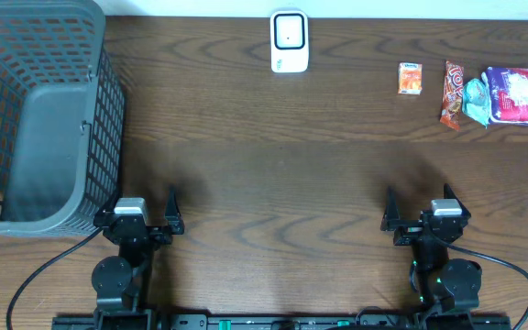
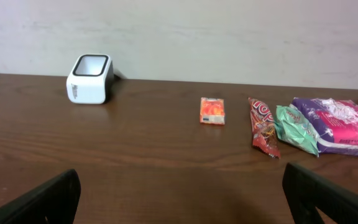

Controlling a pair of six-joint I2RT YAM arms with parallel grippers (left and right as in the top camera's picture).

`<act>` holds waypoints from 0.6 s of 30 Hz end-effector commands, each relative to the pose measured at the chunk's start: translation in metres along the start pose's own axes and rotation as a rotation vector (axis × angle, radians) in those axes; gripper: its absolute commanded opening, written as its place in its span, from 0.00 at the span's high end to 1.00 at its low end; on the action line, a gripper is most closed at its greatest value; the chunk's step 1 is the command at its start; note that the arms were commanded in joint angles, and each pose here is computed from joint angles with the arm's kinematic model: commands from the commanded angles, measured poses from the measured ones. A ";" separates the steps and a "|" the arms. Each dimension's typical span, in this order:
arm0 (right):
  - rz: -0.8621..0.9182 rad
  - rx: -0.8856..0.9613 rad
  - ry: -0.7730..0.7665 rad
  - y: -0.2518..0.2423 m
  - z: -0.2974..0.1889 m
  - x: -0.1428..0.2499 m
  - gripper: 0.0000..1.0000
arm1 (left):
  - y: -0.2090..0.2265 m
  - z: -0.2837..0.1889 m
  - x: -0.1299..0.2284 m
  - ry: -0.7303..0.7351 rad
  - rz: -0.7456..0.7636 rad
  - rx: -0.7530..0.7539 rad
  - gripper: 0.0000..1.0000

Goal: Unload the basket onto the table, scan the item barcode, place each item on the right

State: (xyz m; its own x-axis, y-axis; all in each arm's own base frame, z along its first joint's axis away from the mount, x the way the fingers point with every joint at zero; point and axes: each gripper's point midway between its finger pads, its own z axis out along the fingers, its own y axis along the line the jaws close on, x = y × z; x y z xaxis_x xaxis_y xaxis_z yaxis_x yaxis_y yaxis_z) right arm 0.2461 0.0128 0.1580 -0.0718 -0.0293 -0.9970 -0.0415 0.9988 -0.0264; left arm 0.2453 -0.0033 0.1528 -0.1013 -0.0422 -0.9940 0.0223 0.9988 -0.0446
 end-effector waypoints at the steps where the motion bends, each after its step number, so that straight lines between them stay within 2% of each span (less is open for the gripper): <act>1: -0.007 -0.003 0.000 0.001 0.000 0.001 0.01 | -0.003 0.000 0.014 0.046 -0.005 0.019 0.02; 18: -0.008 -0.003 0.000 0.001 0.000 0.001 0.01 | -0.003 0.000 0.015 0.048 -0.016 0.019 0.02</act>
State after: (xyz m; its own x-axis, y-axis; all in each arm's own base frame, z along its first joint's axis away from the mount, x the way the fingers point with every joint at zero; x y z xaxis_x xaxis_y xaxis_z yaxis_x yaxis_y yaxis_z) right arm 0.2461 0.0128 0.1580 -0.0718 -0.0293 -0.9970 -0.0415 0.9988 -0.0264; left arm 0.2453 -0.0033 0.1528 -0.1013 -0.0460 -0.9938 0.0219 0.9986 -0.0484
